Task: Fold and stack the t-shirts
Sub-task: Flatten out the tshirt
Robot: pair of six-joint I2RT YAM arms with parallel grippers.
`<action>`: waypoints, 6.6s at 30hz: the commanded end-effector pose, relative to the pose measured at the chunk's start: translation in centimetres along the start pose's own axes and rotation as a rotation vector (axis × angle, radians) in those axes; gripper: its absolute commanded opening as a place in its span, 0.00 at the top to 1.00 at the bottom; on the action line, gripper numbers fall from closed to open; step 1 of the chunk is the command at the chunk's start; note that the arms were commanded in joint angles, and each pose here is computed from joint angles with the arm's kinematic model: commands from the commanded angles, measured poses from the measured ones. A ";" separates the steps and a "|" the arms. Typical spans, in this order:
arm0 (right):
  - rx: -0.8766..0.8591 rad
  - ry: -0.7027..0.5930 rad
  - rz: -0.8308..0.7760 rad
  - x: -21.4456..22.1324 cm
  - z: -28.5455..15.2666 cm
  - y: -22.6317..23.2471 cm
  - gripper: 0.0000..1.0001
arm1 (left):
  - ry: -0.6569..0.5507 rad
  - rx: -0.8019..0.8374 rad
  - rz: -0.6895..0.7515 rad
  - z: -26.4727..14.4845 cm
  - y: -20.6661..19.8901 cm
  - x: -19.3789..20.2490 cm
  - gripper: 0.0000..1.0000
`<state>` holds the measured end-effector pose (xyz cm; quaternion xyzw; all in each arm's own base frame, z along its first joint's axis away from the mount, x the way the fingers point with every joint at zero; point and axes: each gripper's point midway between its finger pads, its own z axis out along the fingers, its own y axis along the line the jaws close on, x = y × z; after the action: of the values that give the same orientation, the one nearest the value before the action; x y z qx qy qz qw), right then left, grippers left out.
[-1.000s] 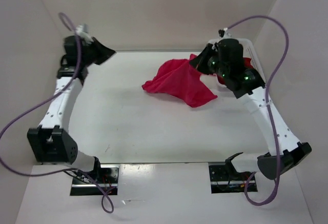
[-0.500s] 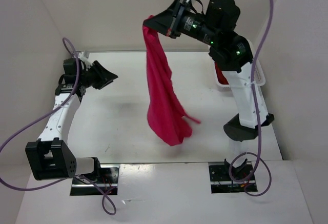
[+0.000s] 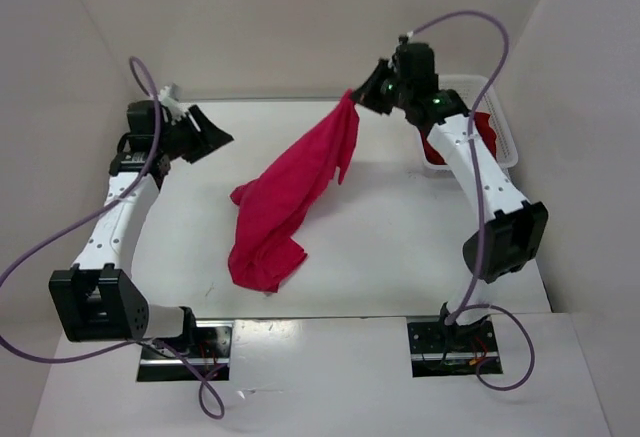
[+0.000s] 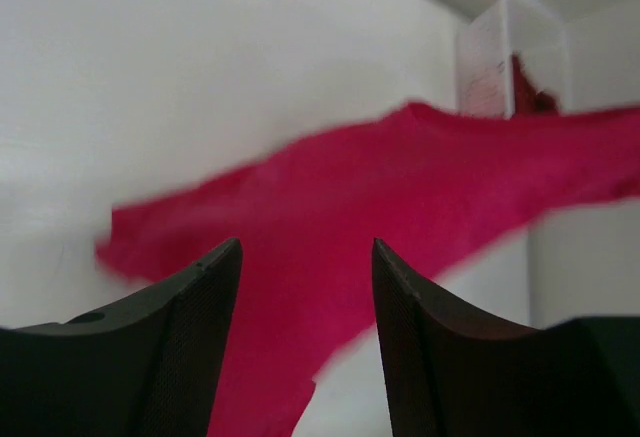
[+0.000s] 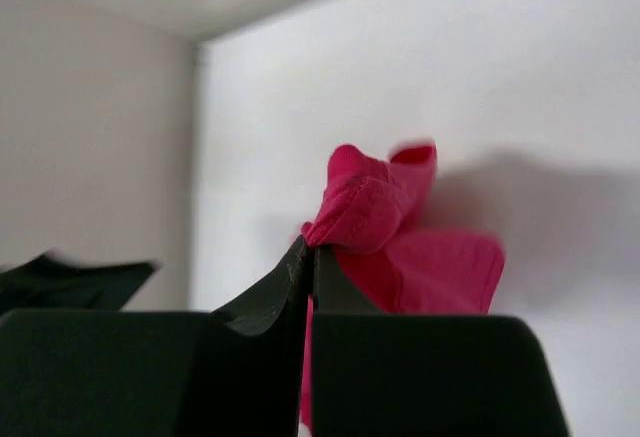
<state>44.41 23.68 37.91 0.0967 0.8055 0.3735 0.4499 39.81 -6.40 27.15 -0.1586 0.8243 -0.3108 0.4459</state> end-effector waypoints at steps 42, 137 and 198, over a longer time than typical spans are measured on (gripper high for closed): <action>0.406 -0.020 0.083 2.6 -2.6 -21.5 1.00 | 0.277 -0.453 0.006 0.8 9.5 19.8 0.83; 0.391 0.111 0.091 10.5 -6.9 -22.0 0.58 | 0.094 -0.480 -0.004 9.7 14.0 3.3 0.09; 0.644 0.209 0.162 17.6 -8.9 -28.8 0.53 | -0.173 -0.552 -0.486 1.4 18.0 10.5 0.95</action>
<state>32.52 9.00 11.91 0.2276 0.9083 0.1892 0.2955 33.04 -0.10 3.58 -0.5260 0.7782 -0.1626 0.3021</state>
